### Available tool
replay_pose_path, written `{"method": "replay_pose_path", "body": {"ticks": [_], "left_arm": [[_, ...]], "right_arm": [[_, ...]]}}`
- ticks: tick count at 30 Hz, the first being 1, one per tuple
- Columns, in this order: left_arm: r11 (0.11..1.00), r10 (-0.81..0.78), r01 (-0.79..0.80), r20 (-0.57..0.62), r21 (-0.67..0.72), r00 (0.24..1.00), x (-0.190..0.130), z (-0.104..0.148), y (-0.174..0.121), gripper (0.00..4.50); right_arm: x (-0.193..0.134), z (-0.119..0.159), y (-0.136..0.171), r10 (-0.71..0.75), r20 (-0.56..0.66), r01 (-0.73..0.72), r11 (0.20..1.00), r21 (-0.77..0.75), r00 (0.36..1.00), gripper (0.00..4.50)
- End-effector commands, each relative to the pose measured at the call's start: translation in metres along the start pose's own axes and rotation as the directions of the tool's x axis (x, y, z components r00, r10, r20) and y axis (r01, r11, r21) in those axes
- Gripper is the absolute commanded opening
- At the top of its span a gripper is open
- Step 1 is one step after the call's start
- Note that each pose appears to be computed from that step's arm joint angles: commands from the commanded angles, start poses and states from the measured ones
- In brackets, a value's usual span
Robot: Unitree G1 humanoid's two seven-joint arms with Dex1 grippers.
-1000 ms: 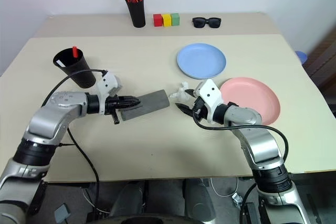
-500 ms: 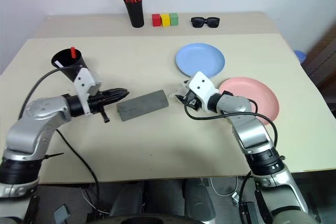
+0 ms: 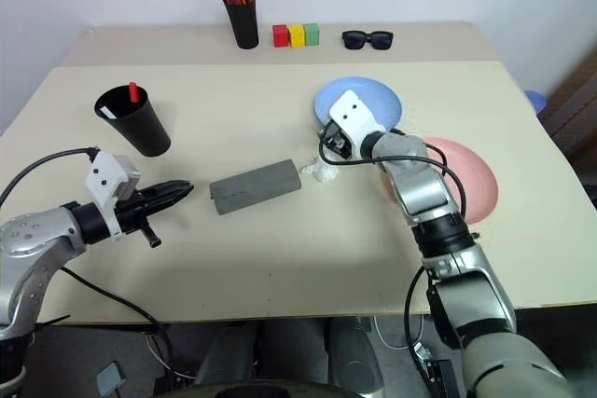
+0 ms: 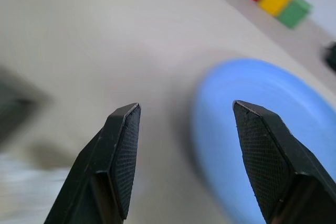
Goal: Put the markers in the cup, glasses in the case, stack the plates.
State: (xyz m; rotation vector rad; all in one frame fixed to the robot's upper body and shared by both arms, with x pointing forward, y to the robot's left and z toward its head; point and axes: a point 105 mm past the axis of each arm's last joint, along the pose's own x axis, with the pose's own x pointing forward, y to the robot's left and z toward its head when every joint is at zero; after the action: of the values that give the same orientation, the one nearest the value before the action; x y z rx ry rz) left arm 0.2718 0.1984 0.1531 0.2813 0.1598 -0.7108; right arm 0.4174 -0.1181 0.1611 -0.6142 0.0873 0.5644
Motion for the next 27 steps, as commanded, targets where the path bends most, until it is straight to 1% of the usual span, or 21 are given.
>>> {"method": "replay_pose_path", "body": {"ticks": [1, 6, 9, 13, 17, 19, 20, 21, 23, 24, 25, 27], "left_arm": [[1.0, 0.002, -0.003, 0.049, 0.018, 0.999, 0.0, 0.013, -0.005, 0.26], [1.0, 0.005, -0.006, 0.058, 0.02, 0.998, 0.001, 0.015, -0.007, 0.26], [1.0, 0.006, -0.007, 0.062, 0.021, 0.998, 0.001, 0.016, -0.009, 0.23], [1.0, -0.006, 0.004, 0.069, 0.022, 0.998, 0.003, 0.017, -0.013, 0.23], [1.0, -0.022, 0.02, 0.087, 0.023, 0.996, 0.009, 0.021, -0.017, 0.23], [0.999, -0.033, 0.029, 0.091, 0.038, 0.995, 0.013, 0.023, -0.02, 0.23], [0.998, -0.043, 0.039, 0.092, 0.051, 0.995, 0.016, 0.025, -0.022, 0.23], [0.997, -0.057, 0.051, 0.098, 0.061, 0.994, 0.019, 0.028, -0.025, 0.23], [0.994, -0.092, 0.085, 0.121, 0.066, 0.988, 0.024, 0.034, -0.032, 0.23], [0.993, -0.106, 0.098, 0.129, 0.066, 0.986, 0.026, 0.036, -0.034, 0.23], [0.991, -0.128, 0.12, 0.134, 0.064, 0.983, 0.03, 0.037, -0.038, 0.23], [0.986, -0.159, 0.15, 0.137, 0.069, 0.978, 0.035, 0.037, -0.042, 0.23]], "right_arm": [[0.007, -0.015, -0.008, -0.017, -0.052, 0.011, 0.993, -0.114, 0.998, 2.81], [0.013, -0.032, -0.009, 0.008, -0.09, -0.025, 0.981, -0.192, 0.996, 2.81], [0.013, -0.035, -0.013, -0.006, -0.092, -0.017, 0.968, -0.249, 0.996, 2.02], [0.011, -0.03, -0.02, -0.04, -0.063, 0.021, 0.96, -0.279, 0.997, 0.06], [0.004, -0.017, -0.03, -0.086, -0.002, 0.081, 0.944, -0.319, 0.996, 0.06], [-0.008, -0.005, -0.041, -0.118, 0.046, 0.126, 0.914, -0.385, 0.992, 0.06], [-0.021, 0.001, -0.046, -0.101, 0.067, 0.121, 0.896, -0.428, 0.993, 0.06], [-0.035, 0.005, -0.051, -0.085, 0.077, 0.11, 0.9, -0.423, 0.993, 0.06], [-0.066, 0.004, -0.056, -0.029, 0.072, 0.054, 0.925, -0.377, 0.997, 0.06], [-0.079, 0.001, -0.056, -0.009, 0.056, 0.028, 0.931, -0.363, 0.998, 0.06], [-0.097, -0.006, -0.056, 0.021, 0.021, -0.012, 0.932, -0.361, 1.0, 0.06], [-0.12, -0.018, -0.052, 0.063, -0.054, -0.079, 0.928, -0.363, 0.997, 0.06]]}}
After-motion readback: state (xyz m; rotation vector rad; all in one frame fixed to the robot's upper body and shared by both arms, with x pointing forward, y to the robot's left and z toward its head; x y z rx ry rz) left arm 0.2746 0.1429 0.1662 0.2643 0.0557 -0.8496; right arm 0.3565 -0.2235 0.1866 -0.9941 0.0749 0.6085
